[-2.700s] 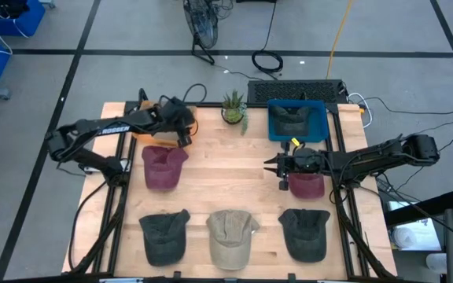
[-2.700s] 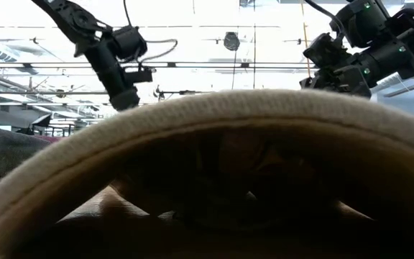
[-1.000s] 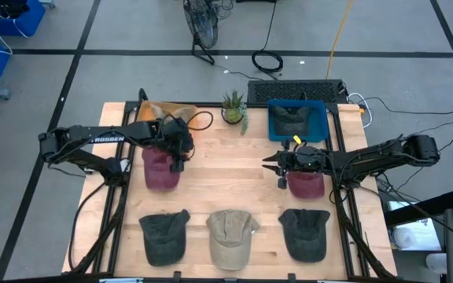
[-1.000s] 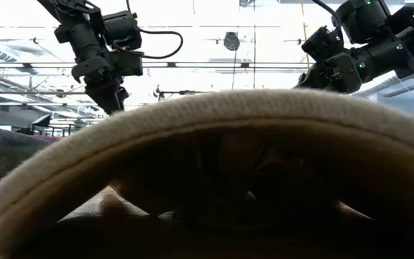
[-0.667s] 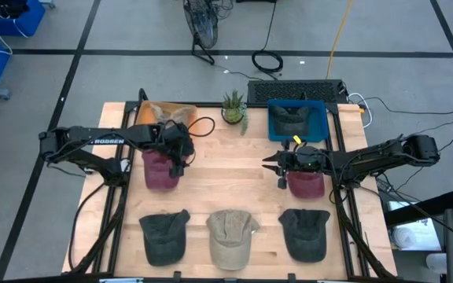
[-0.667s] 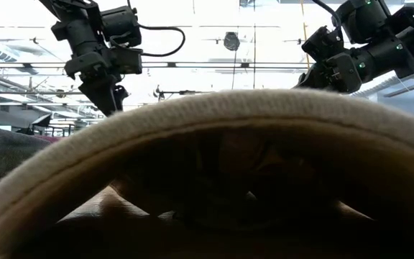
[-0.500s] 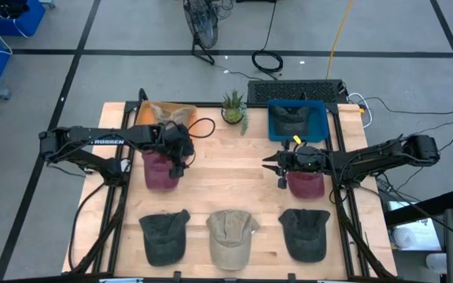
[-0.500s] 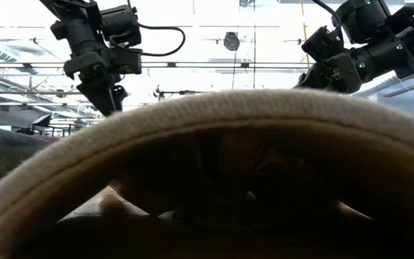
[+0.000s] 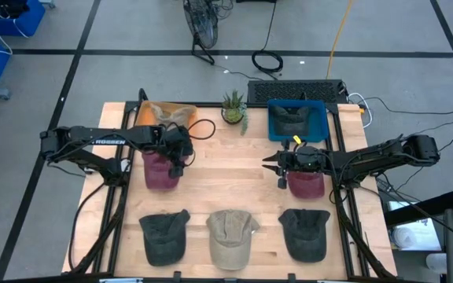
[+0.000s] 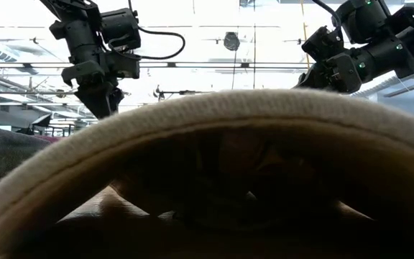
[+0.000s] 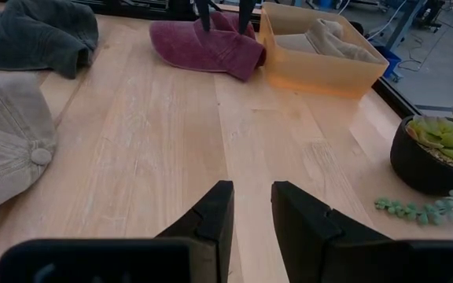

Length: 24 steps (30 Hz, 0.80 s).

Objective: Pick & Place hat
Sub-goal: Adjust the orange bin

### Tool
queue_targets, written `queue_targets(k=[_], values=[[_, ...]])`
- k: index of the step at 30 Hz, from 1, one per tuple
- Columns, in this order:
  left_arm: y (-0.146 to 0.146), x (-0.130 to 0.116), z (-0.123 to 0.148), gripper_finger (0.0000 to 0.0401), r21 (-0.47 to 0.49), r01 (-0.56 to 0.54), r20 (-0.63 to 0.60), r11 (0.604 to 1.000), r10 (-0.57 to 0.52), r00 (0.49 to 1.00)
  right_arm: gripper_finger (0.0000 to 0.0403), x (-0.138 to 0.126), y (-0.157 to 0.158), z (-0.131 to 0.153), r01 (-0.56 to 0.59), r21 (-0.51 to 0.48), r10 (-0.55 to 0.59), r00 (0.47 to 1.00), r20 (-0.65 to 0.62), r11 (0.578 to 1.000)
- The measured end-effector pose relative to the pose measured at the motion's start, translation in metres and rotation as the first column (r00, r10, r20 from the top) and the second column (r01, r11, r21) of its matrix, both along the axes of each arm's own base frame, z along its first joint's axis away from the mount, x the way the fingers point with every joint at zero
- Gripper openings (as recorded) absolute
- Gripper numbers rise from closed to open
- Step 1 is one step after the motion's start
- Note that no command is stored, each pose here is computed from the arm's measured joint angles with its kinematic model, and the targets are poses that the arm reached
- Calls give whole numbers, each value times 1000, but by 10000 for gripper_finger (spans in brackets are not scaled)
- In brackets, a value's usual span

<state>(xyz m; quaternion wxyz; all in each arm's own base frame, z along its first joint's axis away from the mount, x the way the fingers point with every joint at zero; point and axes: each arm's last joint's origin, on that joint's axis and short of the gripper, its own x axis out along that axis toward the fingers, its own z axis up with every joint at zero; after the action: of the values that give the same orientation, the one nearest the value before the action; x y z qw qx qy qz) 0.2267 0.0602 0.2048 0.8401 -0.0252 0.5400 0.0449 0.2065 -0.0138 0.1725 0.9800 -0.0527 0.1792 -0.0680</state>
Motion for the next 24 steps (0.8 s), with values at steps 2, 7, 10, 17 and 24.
queue_targets(k=[2, 7, 10, 17, 24], values=[[0, 0, 0, 219, 20, -7, -1, 1000, 8, 1000, 77, 0, 0, 0, 0, 0, 0, 1000, 0, 1000], [1, 0, 0, 196, 45, -12, -7, 999, 13, 1000, 77, 0, 0, 0, 1, 4, -1, 1000, 0, 1000], [1, 1, 0, 185, 49, -9, -1, 999, 9, 1000, 77, 0, 0, 0, 1, 4, -1, 1000, 0, 1000], [1, 1, 0, 166, 53, 1, -2, 999, -1, 1000, 77, 0, 0, 0, -2, -4, 2, 1000, -3, 1000], [1, 1, 0, 180, 55, 4, -4, 998, -4, 1000, 77, 0, 0, 0, -4, -12, 4, 1000, -5, 1000]])
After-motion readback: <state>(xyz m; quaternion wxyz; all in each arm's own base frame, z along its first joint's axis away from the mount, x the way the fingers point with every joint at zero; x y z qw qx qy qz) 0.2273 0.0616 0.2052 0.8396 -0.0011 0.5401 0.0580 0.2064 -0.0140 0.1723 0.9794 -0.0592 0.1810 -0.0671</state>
